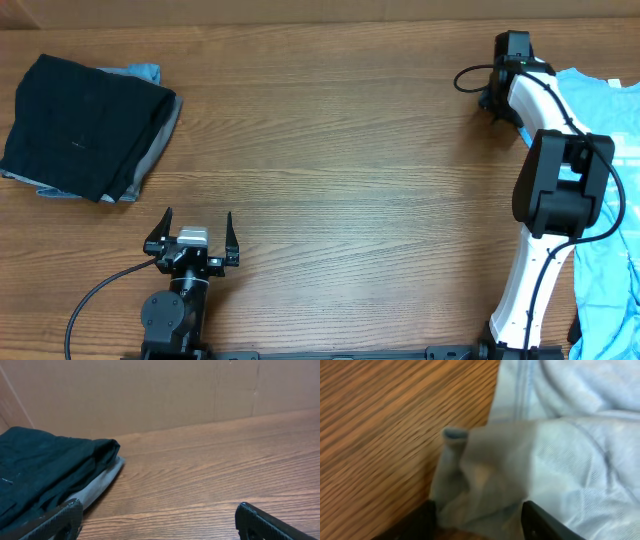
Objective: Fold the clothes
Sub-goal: 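Reach the right gripper to the blue T-shirt's right edge and grasp, then drag the blue T-shirt leftward toward table center with the right gripper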
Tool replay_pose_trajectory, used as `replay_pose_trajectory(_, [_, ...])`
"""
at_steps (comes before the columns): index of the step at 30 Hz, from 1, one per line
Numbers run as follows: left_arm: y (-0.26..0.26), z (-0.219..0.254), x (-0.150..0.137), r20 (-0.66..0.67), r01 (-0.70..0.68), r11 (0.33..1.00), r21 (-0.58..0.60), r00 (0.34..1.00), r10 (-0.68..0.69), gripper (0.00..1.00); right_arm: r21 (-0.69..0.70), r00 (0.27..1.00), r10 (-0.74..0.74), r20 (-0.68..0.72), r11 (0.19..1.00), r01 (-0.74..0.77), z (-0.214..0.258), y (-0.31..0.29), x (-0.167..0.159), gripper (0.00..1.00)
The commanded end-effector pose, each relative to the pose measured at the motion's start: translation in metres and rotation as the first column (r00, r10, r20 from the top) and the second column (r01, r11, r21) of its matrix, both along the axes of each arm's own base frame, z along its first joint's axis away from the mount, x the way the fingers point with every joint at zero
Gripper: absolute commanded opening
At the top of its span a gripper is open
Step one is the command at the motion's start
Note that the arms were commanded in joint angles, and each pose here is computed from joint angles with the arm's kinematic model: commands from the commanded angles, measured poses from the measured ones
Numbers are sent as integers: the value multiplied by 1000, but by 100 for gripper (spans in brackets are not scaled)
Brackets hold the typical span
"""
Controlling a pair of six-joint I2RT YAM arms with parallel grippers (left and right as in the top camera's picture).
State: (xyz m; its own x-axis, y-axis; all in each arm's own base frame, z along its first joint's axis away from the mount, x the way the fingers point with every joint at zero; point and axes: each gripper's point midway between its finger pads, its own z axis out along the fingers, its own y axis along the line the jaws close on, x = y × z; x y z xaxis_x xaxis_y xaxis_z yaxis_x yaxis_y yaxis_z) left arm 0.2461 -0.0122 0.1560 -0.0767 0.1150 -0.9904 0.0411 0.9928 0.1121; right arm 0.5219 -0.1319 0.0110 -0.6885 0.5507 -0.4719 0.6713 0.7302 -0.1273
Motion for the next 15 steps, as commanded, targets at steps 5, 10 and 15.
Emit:
replay_pose_trajectory(5, [1,1,0,9,-1,1000,11,1000,1,100,51,999,36,5,998,-36,-6,-9,3,4])
replay_pose_trajectory(10, [1,1,0,9,-1,1000,11,1000,1,100,36,992,124,-27,992,-123,-6,7,5,4])
replay_pose_trajectory(15, [1,1,0,9,-1,1000,11,1000,1,100,46,976,209,-58,977,-207,-6,45,7,4])
